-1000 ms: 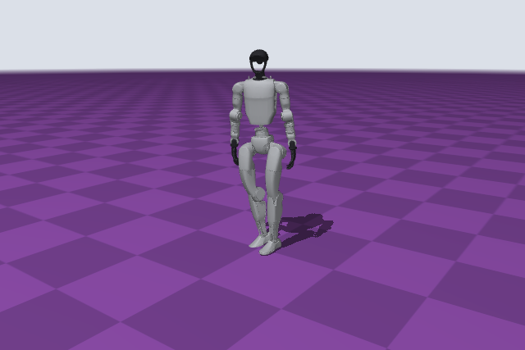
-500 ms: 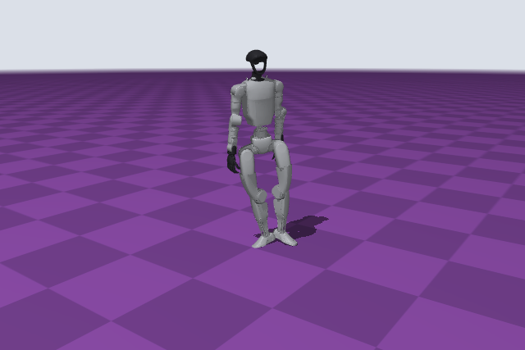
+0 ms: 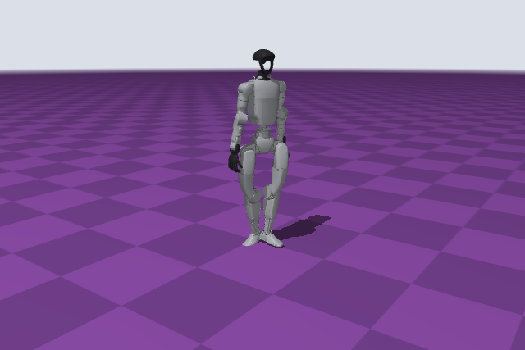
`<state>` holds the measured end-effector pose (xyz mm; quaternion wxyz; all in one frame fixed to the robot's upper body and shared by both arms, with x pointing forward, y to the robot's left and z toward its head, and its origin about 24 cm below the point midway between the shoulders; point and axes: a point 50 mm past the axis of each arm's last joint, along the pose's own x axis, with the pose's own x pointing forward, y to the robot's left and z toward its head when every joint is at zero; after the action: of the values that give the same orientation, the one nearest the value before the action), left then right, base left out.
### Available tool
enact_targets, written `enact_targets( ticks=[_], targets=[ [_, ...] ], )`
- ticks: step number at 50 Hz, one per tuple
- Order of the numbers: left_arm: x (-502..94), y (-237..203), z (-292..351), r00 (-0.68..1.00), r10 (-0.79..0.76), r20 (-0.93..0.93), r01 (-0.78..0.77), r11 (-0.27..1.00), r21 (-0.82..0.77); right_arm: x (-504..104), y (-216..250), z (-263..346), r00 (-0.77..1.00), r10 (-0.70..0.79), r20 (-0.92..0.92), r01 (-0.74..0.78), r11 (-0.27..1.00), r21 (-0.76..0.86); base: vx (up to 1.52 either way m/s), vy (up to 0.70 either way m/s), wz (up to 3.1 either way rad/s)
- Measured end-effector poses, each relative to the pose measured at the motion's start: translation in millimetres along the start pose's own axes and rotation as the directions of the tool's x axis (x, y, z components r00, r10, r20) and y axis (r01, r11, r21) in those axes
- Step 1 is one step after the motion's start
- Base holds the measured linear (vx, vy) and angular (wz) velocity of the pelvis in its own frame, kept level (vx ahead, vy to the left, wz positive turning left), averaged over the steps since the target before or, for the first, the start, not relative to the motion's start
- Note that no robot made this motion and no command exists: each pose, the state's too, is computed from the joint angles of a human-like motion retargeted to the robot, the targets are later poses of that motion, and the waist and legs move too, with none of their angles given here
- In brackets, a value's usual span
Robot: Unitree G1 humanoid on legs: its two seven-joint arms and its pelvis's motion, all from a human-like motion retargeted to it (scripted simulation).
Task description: Upper body actions
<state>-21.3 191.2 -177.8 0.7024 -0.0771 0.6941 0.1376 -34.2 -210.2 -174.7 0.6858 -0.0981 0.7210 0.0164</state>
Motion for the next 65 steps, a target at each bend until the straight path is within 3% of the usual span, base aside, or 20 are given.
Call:
enact_targets(
  ticks=[25, 40, 65],
  targets=[
    [1, 4, 29, 0.996, 0.004, 0.089, -0.007, 0.999, 0.039, 1, 2, 27, 0.996, -0.018, 0.085, 0.025, 0.997, -0.079, 0.14, -0.10, 0.68],
    [0, -5, -9, 1.000, -0.001, -0.003, 0.001, 1.000, 0.009, 1, 10, 20, 0.999, 0.025, 0.041, -0.020, 0.994, -0.108, 0.03, 0.06, 0.22],
    [0, -5, -4, 1.000, -0.009, 0.015, 0.009, 0.999, 0.040, 1, 9, 16, 0.999, 0.021, 0.026, -0.018, 0.997, -0.081, 0.00, 0.00, 0.03]
  ],
)
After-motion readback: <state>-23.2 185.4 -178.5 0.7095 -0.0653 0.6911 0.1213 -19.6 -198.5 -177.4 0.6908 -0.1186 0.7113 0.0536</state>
